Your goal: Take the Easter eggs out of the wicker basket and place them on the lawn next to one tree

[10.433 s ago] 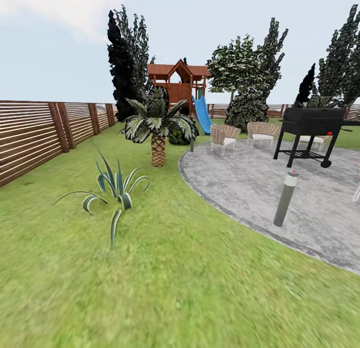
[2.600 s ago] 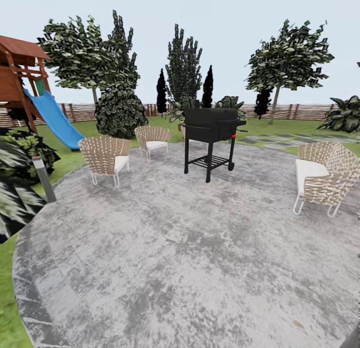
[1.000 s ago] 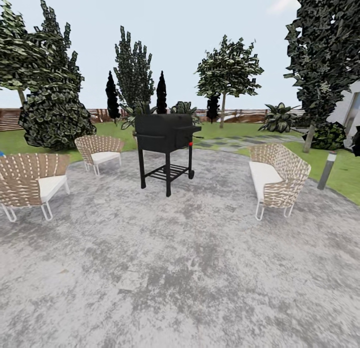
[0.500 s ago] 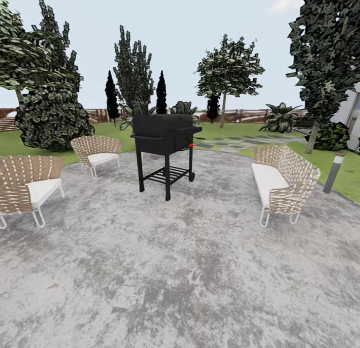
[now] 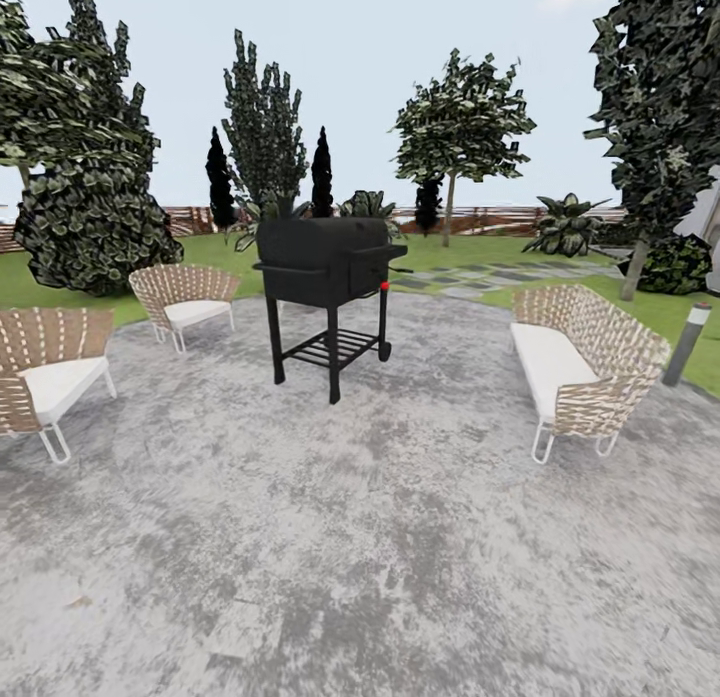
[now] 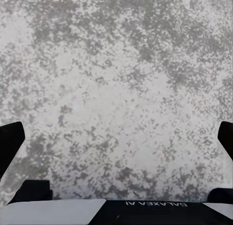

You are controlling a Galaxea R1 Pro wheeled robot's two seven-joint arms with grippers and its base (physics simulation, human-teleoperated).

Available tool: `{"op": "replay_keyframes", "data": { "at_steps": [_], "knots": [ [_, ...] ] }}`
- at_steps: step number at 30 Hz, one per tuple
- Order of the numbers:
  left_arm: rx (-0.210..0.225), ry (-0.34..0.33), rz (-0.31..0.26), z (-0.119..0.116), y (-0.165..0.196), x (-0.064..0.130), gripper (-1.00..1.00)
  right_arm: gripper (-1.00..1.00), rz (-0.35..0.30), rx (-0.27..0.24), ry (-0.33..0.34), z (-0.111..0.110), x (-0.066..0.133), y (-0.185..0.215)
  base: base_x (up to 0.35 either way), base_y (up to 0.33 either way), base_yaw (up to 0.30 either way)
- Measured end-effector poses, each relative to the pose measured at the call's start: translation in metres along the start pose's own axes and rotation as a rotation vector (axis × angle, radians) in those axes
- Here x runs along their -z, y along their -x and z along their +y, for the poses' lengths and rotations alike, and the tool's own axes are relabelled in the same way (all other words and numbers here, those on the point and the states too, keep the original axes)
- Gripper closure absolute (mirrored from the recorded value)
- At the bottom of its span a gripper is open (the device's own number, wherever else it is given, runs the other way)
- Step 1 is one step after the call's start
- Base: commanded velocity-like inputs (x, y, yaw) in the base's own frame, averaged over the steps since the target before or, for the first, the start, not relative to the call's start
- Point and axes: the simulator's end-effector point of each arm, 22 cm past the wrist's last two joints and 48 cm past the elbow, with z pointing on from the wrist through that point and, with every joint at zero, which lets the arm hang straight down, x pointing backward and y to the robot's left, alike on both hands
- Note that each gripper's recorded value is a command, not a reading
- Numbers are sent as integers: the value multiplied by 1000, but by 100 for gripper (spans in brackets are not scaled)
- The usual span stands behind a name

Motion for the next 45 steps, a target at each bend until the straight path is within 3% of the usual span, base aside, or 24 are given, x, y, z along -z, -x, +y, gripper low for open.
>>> {"op": "replay_keyframes", "data": {
  "at_steps": [22, 36, 45],
  "knots": [
    [0, -1, -6, 0, 1, 3, -100, -100, -6, 2, 0, 1, 2, 0, 342, 0, -6],
    [-1, -1, -6, -1, 1, 3, -100, -100, -7, 2, 0, 1, 2, 0, 342, 0, -232],
    [-2, -1, -6, 0, 1, 3, -100, -100, -6, 2, 0, 1, 3, 0, 342, 0, -63]
  ]
}}
